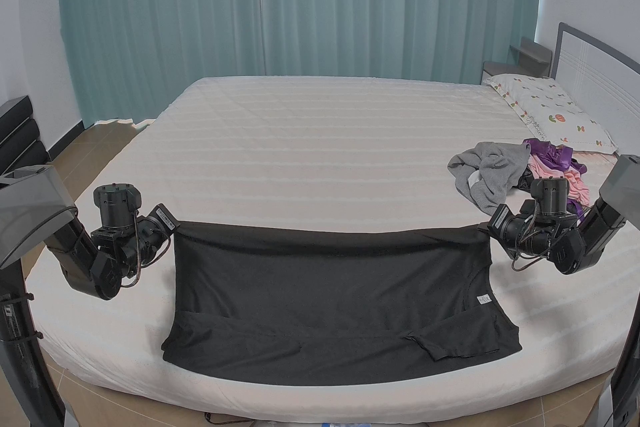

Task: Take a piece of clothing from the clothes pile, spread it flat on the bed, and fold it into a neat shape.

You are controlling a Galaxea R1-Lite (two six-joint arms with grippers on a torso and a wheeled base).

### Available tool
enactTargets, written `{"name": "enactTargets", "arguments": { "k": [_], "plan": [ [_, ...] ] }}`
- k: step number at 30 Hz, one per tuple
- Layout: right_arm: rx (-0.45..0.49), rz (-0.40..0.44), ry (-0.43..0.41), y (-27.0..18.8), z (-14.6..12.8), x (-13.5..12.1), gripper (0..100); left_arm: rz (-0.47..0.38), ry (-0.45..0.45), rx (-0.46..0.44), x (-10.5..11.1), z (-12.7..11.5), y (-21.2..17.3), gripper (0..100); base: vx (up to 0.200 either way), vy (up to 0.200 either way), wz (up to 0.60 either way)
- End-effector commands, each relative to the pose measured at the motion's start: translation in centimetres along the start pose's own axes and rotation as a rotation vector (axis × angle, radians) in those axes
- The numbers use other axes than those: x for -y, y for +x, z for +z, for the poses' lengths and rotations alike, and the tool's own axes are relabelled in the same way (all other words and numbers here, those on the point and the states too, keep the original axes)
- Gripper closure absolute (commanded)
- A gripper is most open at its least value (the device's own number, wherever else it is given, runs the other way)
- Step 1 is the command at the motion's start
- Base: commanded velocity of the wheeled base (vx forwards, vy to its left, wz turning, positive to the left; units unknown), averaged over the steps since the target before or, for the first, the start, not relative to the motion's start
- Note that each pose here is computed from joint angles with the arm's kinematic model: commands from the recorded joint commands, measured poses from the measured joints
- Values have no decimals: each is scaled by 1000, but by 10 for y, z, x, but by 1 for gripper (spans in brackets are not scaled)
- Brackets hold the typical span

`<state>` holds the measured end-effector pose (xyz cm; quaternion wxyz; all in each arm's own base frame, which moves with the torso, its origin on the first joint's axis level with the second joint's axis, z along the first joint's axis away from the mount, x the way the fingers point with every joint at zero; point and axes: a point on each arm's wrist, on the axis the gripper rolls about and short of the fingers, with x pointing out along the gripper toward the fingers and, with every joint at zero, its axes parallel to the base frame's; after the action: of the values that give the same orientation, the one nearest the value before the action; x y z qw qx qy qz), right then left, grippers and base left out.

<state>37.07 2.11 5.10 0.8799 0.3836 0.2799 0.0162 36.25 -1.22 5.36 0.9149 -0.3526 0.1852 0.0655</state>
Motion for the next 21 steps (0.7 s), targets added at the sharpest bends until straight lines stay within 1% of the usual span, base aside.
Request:
{"name": "enactTargets", "arguments": {
  "k": [1, 8, 10, 13, 21],
  "plan": [
    [6, 0, 1, -4, 1, 0, 100, -4, -1, 6, -2, -1, 0, 100, 0, 0, 0],
    [-53, -54, -8, -14, -16, 14, 100, 54, 22, -78, -19, -20, -11, 100, 0, 0, 0],
    [-71, -72, -26, -16, -21, 19, 100, 70, 44, -96, -23, -24, -14, 100, 0, 0, 0],
    [-106, -96, -75, -22, -30, 26, 100, 96, 86, -133, -30, -32, -20, 100, 0, 0, 0],
    [-183, -152, -141, -31, -49, 42, 100, 153, 137, -222, -45, -51, -37, 100, 0, 0, 0]
  ]
}}
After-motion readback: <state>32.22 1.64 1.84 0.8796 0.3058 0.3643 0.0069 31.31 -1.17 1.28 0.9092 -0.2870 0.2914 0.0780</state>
